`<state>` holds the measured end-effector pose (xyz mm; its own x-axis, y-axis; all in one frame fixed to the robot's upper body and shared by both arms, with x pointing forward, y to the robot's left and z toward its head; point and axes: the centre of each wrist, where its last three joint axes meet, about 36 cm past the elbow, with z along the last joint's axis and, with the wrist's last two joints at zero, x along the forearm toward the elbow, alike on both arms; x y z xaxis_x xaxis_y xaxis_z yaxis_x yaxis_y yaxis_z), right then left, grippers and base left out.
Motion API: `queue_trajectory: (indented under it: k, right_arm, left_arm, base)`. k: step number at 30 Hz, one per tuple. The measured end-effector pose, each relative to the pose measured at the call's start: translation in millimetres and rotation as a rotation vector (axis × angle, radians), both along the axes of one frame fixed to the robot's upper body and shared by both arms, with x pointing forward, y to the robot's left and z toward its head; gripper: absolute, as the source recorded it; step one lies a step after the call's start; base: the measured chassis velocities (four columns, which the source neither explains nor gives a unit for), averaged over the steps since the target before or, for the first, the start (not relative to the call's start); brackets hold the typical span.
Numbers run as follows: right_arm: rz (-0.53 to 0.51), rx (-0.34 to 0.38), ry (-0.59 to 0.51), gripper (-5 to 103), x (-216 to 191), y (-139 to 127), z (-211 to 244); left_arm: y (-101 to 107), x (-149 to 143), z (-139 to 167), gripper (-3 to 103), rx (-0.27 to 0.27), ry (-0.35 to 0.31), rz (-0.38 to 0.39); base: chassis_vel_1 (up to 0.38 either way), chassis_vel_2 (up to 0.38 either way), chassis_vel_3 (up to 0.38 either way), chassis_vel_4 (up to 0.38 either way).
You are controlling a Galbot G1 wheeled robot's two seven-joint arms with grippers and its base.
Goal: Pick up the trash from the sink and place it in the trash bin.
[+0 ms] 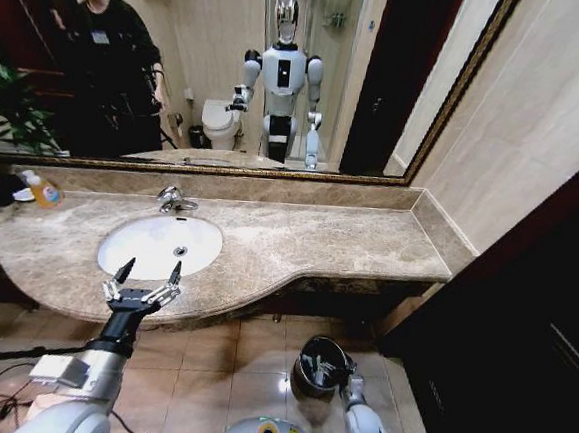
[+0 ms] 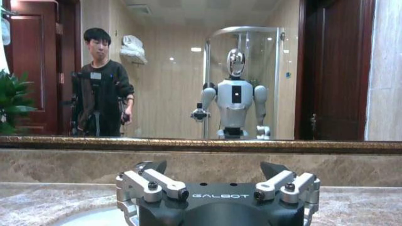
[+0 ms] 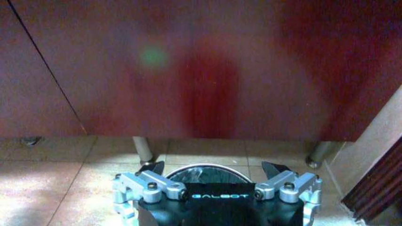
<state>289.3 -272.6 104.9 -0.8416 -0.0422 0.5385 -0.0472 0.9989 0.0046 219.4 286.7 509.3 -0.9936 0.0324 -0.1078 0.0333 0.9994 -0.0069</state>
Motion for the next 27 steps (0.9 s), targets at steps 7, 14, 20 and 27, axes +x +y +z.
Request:
queue_trajectory:
  k: [7,14,20,27]
  right_arm:
    - [0.011,0.002,-0.020,100,-9,-5,19]
    - [0.022,-0.045,-0.080,100,-19,-22,56]
    - [-0.049,-0.039,-0.149,100,-25,-33,96]
    - [-0.117,0.021,-0.263,100,-38,-40,159]
  left_arm:
    - [0,0,0,100,0.000,0.000,0.000]
    - [0,0,0,100,0.000,0.000,0.000]
    - [0,0,0,100,0.000,0.000,0.000]
    - [0,0,0,100,0.000,0.000,0.000]
  base:
    - [0.000,0.000,0.000,0.000]
    - [0.000,0.000,0.000,0.000]
    - [0.000,0.000,0.000,0.000]
    - [0.000,0.000,0.000,0.000]
